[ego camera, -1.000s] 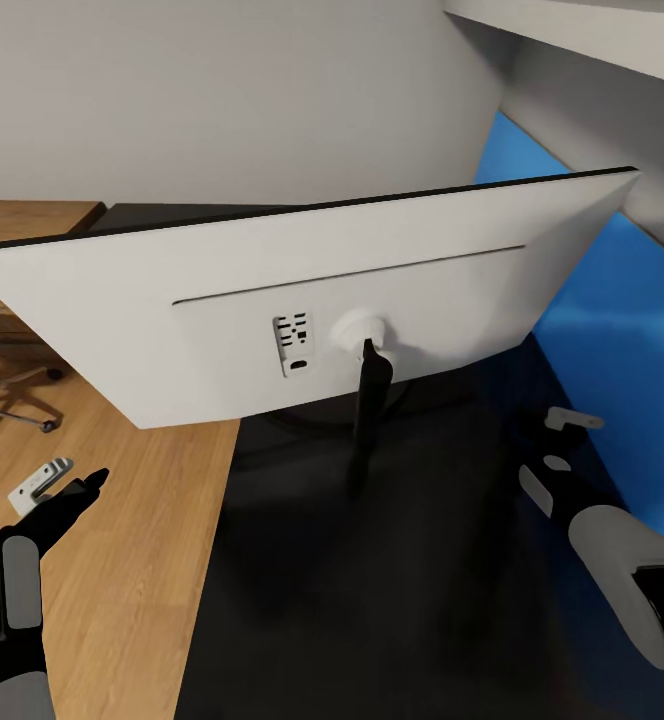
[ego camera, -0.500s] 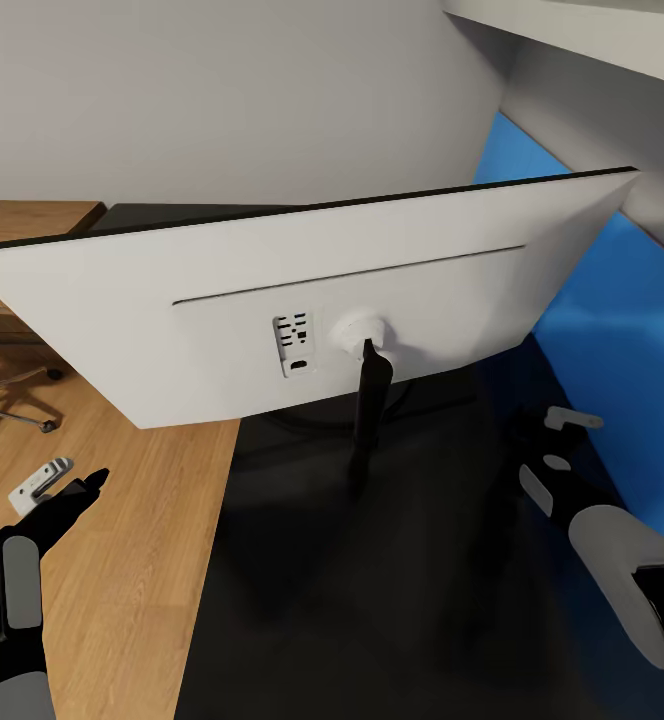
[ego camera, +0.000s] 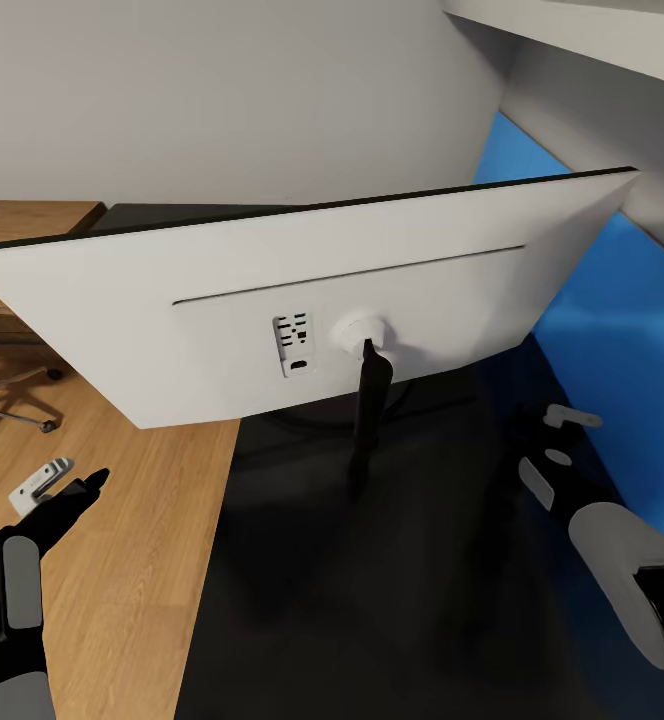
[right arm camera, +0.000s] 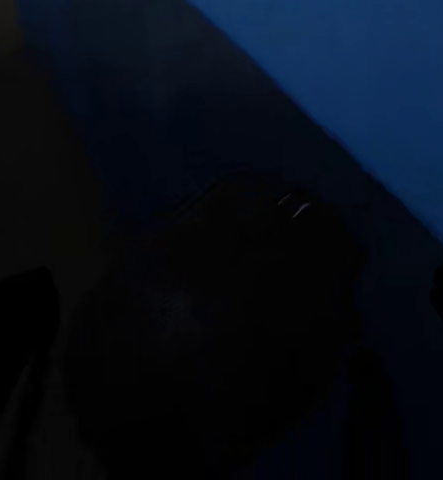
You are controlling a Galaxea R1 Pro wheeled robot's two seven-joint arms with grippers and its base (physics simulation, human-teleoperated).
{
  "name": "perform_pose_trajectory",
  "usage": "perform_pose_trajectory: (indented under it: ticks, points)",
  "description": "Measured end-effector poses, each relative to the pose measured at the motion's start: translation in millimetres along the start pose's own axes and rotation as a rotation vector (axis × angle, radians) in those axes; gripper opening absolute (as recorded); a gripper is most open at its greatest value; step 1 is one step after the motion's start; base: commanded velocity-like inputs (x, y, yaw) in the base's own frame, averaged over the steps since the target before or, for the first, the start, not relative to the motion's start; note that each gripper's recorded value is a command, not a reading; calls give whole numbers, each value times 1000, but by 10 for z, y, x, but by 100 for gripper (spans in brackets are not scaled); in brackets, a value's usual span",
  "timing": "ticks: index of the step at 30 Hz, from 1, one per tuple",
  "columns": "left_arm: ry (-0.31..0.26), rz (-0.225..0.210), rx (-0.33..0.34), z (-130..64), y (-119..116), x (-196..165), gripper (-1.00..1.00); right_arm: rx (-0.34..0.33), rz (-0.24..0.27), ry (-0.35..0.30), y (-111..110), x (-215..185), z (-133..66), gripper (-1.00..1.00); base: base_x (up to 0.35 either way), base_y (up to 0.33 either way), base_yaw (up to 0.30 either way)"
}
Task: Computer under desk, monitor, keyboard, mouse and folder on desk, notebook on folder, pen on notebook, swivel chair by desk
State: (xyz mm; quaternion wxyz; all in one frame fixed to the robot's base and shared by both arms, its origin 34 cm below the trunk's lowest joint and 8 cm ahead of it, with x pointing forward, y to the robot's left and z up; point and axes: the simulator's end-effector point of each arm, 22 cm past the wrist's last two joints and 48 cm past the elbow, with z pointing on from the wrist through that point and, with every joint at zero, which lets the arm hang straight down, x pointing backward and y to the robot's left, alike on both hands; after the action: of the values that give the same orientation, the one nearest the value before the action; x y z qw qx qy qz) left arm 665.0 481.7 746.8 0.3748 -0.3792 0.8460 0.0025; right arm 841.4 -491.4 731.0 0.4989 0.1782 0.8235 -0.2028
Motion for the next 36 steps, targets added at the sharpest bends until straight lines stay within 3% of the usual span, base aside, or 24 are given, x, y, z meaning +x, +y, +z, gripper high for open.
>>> perform_pose_trajectory:
  ticks: [9,10,36]
  points:
    - [0,0,0,0,0,-1,100,-1,6,3,4,2,1,100,0,0,0]
    - [0,0,0,0,0,-1,100,-2,6,3,4,2,1,-100,0,0,0]
    - [-1,-2,3,-1,-14,5,100,-3,1,2,10,0,1,-100,0,0,0]
